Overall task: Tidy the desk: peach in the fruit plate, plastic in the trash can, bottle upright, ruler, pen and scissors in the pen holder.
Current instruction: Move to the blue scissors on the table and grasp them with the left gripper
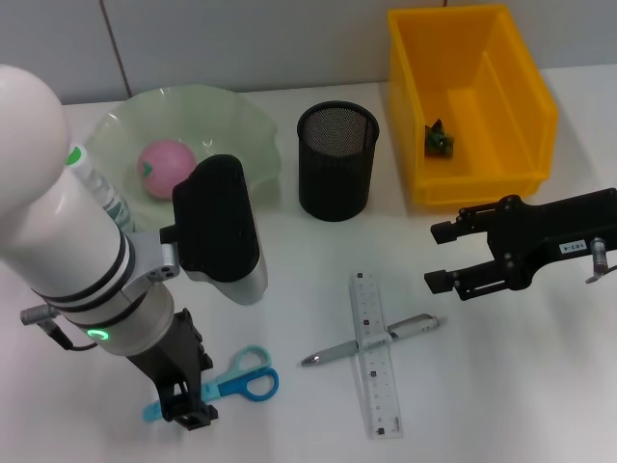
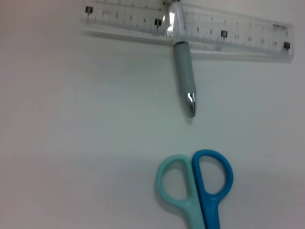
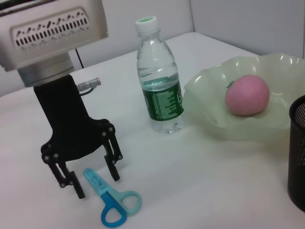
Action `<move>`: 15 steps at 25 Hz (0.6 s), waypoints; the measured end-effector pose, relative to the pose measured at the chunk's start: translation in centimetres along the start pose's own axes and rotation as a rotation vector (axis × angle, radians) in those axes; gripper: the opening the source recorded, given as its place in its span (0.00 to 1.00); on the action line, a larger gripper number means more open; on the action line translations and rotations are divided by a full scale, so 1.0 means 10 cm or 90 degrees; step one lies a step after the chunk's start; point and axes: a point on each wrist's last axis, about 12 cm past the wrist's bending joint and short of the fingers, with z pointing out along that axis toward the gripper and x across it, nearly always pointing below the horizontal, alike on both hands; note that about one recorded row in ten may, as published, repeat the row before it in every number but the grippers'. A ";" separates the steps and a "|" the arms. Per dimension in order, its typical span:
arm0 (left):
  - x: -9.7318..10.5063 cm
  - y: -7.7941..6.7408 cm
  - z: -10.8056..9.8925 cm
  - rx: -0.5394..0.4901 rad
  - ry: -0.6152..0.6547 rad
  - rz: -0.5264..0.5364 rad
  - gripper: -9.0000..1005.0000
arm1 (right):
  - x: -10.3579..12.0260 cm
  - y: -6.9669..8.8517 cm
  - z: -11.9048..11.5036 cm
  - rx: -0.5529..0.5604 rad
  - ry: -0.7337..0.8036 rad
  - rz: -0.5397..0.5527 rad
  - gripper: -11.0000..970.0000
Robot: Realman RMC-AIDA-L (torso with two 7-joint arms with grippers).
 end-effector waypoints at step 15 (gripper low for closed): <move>-0.02 0.02 0.04 -0.005 0.008 0.007 0.55 | 0.01 0.00 0.01 0.003 0.000 0.002 0.79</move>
